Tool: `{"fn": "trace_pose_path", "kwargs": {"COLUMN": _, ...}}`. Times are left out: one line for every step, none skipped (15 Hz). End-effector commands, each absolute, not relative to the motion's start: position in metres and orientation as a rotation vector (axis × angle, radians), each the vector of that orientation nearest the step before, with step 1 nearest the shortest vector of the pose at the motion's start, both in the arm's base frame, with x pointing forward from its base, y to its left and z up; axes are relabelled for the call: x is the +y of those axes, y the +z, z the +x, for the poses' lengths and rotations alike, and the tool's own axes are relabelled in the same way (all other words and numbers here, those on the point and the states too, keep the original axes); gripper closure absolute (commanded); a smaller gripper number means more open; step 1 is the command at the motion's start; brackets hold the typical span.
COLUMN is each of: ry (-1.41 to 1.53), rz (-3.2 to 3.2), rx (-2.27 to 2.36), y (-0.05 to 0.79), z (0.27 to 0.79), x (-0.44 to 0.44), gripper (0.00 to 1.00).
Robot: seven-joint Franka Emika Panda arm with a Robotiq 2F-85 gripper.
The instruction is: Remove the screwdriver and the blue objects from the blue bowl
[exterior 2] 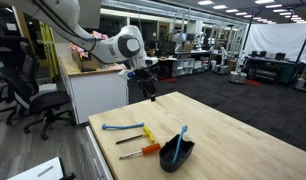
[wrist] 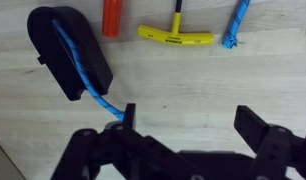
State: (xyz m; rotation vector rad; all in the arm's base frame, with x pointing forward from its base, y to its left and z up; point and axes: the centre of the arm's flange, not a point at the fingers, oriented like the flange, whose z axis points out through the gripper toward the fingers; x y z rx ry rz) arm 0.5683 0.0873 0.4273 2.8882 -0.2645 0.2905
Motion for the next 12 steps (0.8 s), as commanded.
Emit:
{"fn": "trace_pose_path", "kwargs": {"ry": 0.277, "rz": 2.977, "rx": -0.026, "y": 0.429, "z": 0.598, "x": 0.053, "gripper": 0.00}}
{"fn": "trace_pose_path", "kwargs": {"ry": 0.278, "rz": 2.985, "rx": 0.063, "y": 0.427, "z": 0.604, "x": 0.046, "gripper": 0.00}}
{"fn": "trace_pose_path", "kwargs": {"ry": 0.261, "rz": 2.991, "rx": 0.138, "y": 0.423, "z": 0.612, "x": 0.038, "gripper": 0.00}}
{"fn": "trace_pose_path", "kwargs": {"ry": 0.245, "rz": 2.996, "rx": 0.213, "y": 0.419, "z": 0.619, "x": 0.032, "gripper": 0.00}}
{"fn": "trace_pose_path", "kwargs": {"ry": 0.199, "rz": 2.991, "rx": 0.268, "y": 0.413, "z": 0.627, "x": 0.026, "gripper": 0.00}}
{"fn": "trace_pose_path", "kwargs": {"ry": 0.171, "rz": 2.985, "rx": 0.318, "y": 0.410, "z": 0.630, "x": 0.018, "gripper": 0.00}}
{"fn": "trace_pose_path", "kwargs": {"ry": 0.140, "rz": 2.978, "rx": 0.352, "y": 0.404, "z": 0.638, "x": 0.008, "gripper": 0.00}}
{"fn": "trace_pose_path", "kwargs": {"ry": 0.113, "rz": 2.964, "rx": 0.371, "y": 0.399, "z": 0.644, "x": -0.003, "gripper": 0.00}}
{"fn": "trace_pose_path", "kwargs": {"ry": 0.089, "rz": 2.946, "rx": 0.378, "y": 0.394, "z": 0.650, "x": -0.014, "gripper": 0.00}}
{"fn": "trace_pose_path", "kwargs": {"ry": 0.077, "rz": 2.931, "rx": 0.384, "y": 0.390, "z": 0.655, "x": -0.025, "gripper": 0.00}}
{"fn": "trace_pose_path", "kwargs": {"ry": 0.068, "rz": 2.920, "rx": 0.394, "y": 0.387, "z": 0.659, "x": -0.033, "gripper": 0.00}}
{"fn": "trace_pose_path", "kwargs": {"ry": 0.056, "rz": 2.910, "rx": 0.399, "y": 0.383, "z": 0.664, "x": -0.040, "gripper": 0.00}}
